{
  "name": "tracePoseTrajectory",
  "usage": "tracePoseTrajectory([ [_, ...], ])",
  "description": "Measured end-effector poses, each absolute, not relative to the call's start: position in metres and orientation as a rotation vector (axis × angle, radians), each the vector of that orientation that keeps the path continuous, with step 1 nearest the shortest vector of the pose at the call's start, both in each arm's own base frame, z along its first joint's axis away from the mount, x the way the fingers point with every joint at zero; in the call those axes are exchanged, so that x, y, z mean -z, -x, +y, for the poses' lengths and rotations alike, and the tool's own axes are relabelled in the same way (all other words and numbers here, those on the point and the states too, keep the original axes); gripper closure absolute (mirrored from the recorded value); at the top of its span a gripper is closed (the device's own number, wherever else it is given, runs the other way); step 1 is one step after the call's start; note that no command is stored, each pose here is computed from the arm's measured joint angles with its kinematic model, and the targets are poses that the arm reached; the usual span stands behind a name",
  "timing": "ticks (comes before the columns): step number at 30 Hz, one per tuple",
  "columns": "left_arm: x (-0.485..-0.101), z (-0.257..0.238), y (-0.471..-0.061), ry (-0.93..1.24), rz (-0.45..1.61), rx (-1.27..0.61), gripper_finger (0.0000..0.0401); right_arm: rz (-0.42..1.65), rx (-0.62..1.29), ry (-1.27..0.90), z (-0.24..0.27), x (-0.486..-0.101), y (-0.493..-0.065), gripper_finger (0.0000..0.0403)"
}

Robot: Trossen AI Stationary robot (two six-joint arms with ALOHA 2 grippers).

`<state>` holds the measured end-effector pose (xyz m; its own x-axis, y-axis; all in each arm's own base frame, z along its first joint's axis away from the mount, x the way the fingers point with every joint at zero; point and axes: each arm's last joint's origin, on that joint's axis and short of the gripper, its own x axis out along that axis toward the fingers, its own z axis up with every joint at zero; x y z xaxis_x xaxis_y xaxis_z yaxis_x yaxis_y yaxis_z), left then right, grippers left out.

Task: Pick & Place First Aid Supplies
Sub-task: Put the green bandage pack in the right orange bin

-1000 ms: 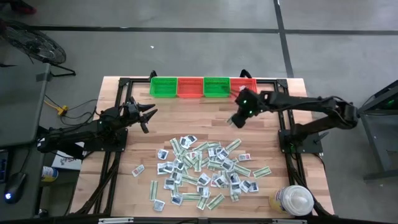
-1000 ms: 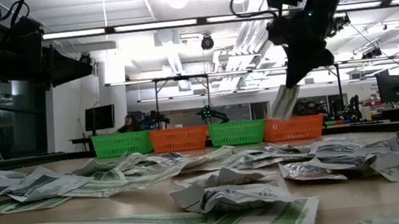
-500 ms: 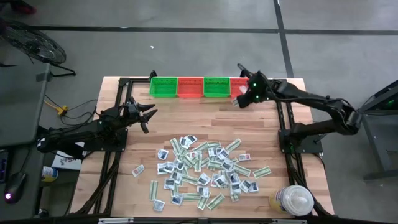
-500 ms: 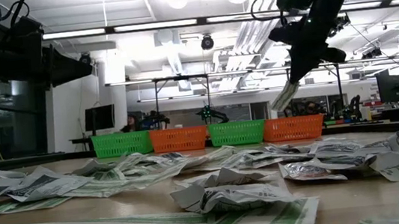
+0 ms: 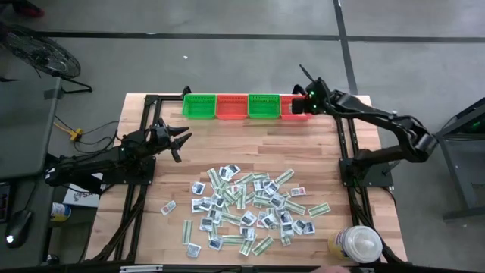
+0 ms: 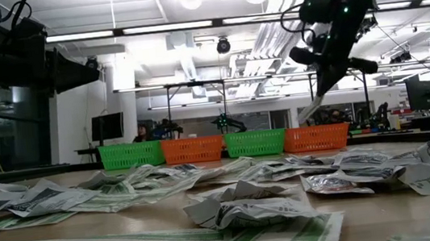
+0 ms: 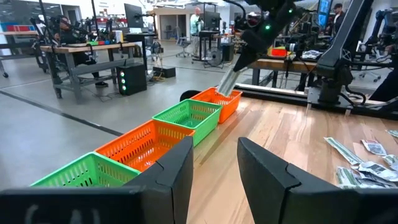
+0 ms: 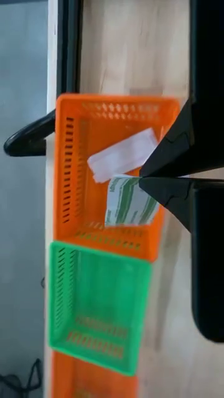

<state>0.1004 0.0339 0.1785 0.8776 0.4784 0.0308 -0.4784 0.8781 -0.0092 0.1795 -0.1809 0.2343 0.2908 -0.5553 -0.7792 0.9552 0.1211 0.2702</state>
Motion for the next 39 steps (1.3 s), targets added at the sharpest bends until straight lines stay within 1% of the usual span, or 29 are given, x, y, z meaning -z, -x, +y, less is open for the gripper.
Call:
tracePoseTrajectory([
  [9,-0.178,0.034,-0.100,0.001,-0.032,-0.499,0.0279,0.607,1.241,-0.914,-0.203,-0.204,-0.190,0.0403],
  [15,-0.178,0.034,-0.100,0.001,-0.032,-0.499,0.0279,0.619,1.244,-0.928,-0.206,-0.196,-0.193,0.0398],
  [19,-0.179,0.034,-0.100,0.001,-0.033,-0.499,0.0279,0.625,1.230,-0.927,-0.206,-0.196,-0.193,0.0368],
  [26,-0.179,0.034,-0.100,0.001,-0.033,-0.499,0.0279,0.632,1.205,-0.932,-0.206,-0.196,-0.194,0.0278],
  [29,-0.179,0.034,-0.100,0.001,-0.033,-0.499,0.0279,0.636,1.145,-0.949,-0.204,-0.199,-0.194,0.0251],
  [33,-0.179,0.034,-0.100,0.001,-0.033,-0.499,0.0279,0.653,1.070,-0.973,-0.196,-0.203,-0.196,0.0236],
  [39,-0.179,0.034,-0.100,0.001,-0.033,-0.499,0.0279,0.769,0.911,-0.982,-0.180,-0.201,-0.203,0.0235],
])
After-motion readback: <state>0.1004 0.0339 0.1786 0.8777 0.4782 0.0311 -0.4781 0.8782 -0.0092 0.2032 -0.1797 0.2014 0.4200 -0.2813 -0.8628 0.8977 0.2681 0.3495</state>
